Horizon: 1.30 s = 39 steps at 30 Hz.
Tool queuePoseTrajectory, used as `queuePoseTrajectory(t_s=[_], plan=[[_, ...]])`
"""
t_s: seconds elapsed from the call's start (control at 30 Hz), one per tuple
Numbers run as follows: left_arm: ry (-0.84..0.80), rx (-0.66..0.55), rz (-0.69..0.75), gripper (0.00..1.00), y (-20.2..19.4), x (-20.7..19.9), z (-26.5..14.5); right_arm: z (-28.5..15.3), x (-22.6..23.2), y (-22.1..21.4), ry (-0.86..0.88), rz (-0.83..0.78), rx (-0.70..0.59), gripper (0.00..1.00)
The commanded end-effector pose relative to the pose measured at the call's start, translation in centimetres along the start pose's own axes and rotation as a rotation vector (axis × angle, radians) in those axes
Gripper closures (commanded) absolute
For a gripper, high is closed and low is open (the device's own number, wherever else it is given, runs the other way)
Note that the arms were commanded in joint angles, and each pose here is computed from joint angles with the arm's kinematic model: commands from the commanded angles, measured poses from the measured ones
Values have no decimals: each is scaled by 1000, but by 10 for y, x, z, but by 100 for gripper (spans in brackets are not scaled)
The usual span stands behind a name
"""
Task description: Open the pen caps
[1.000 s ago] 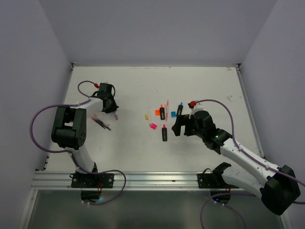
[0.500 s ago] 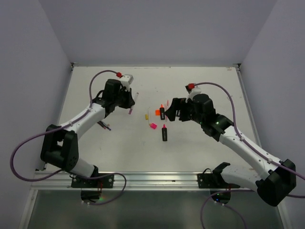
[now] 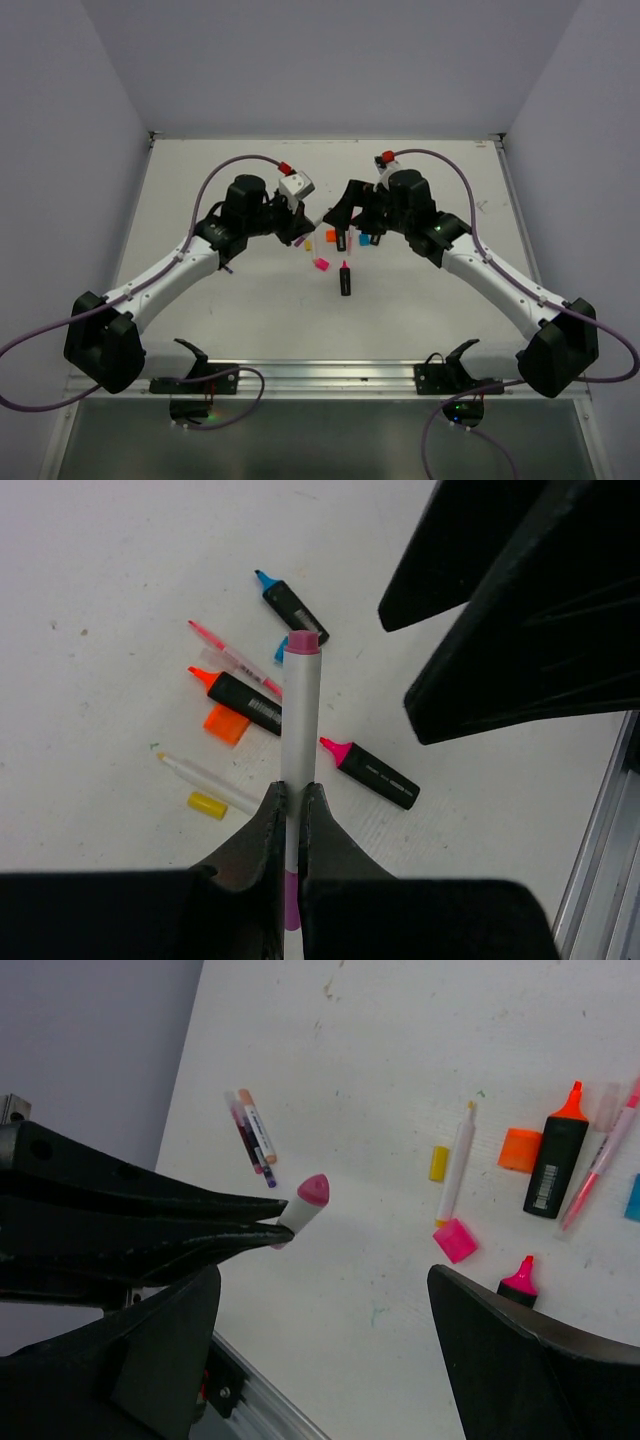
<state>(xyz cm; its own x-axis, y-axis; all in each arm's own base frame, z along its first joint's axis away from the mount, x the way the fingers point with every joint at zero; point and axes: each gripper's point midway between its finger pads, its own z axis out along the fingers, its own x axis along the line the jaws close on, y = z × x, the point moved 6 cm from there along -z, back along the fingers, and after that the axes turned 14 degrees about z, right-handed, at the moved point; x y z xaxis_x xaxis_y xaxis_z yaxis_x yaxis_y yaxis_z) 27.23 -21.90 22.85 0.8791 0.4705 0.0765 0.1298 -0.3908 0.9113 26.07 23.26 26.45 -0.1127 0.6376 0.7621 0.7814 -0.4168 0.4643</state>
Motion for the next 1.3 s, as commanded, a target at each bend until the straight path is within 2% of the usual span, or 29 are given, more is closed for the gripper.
queuePoseTrajectory(t_s=[0.0,0.2,0.4,0.6,1.07,1.13,1.17,1.23,1.27], plan=[[-51,-70,105,100,22,-10,-4,2,27,12,103,53,-15,12],[-76,-86,136,100,29,-19,0,10,27,12,111,75,1,19],[-95,-103,156,100,34,-27,2,13,20,7,94,86,3,31],[-94,-116,168,100,38,-29,3,14,15,2,86,90,21,51],[-66,-131,184,100,44,-25,3,15,1,-8,33,90,66,64],[-65,-135,184,100,45,-24,3,15,1,-8,33,87,61,71],[-67,-134,185,100,45,-25,3,15,1,-7,34,86,59,79],[-66,-134,180,100,45,-25,3,15,0,-7,31,87,60,88],[-68,-133,180,100,45,-25,3,15,0,-7,30,87,59,98]])
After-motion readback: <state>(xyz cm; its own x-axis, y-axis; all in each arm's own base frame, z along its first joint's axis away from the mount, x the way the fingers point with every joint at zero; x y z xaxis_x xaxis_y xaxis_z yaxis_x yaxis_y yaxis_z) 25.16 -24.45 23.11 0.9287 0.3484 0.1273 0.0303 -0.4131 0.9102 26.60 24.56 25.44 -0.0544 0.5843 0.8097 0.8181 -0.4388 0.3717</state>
